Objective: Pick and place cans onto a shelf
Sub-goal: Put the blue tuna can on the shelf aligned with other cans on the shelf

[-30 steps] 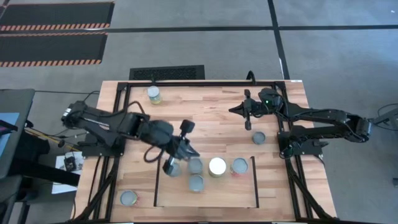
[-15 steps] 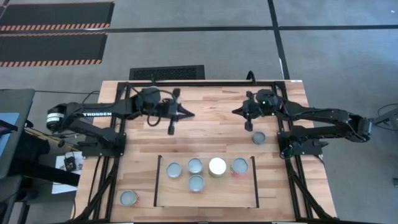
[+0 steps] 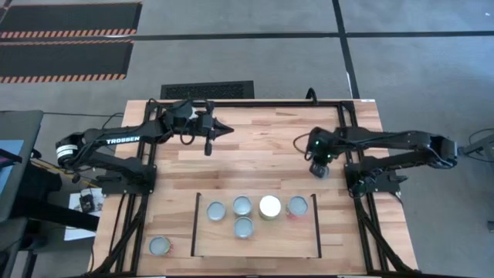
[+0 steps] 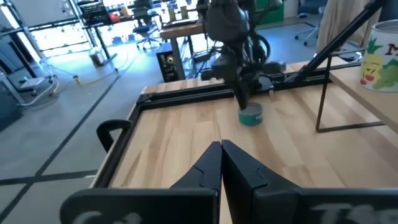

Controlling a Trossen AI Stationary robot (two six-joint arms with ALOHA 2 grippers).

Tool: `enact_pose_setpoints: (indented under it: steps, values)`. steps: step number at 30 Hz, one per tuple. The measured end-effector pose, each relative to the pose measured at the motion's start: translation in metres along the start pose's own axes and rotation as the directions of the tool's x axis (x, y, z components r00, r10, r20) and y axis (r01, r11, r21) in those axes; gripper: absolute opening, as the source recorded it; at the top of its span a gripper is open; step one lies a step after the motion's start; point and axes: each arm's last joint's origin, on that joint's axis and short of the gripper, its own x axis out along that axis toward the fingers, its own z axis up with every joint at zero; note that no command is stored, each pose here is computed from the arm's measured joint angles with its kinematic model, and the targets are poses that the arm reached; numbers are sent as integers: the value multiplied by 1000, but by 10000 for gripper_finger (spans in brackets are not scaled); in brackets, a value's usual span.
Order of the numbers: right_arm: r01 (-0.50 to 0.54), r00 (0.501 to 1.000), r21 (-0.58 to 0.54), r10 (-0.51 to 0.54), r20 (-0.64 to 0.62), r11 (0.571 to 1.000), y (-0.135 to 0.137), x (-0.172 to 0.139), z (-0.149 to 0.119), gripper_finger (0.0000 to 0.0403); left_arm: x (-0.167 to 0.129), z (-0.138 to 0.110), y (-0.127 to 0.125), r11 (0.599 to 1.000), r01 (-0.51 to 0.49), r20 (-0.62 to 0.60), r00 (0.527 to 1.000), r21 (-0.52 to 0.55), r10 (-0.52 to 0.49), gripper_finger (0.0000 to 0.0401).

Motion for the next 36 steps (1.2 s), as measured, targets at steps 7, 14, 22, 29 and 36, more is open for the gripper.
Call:
enact_pose_setpoints:
  steps: [7,14,22,29,36]
  values:
    - [116,973,97,-94,-212,988,1,24,-6,5,0,-1,1,1000,-7,-9,1000,-3,7,1]
    - [158,954,75,-132,-270,985,1,50,3,9,0,-3,1,999,-28,-34,999,-25,27,1]
    - [70,997,-31,-70,15,997,12,50,41,9,0,-6,1,999,-46,-61,997,-26,44,1]
    - [52,993,-162,-34,112,985,20,67,69,10,-1,-15,-1,998,-36,-103,994,-47,31,1]
    - [68,989,-296,-26,143,953,27,59,92,11,-3,-43,-11,996,-40,-78,996,-79,34,1]
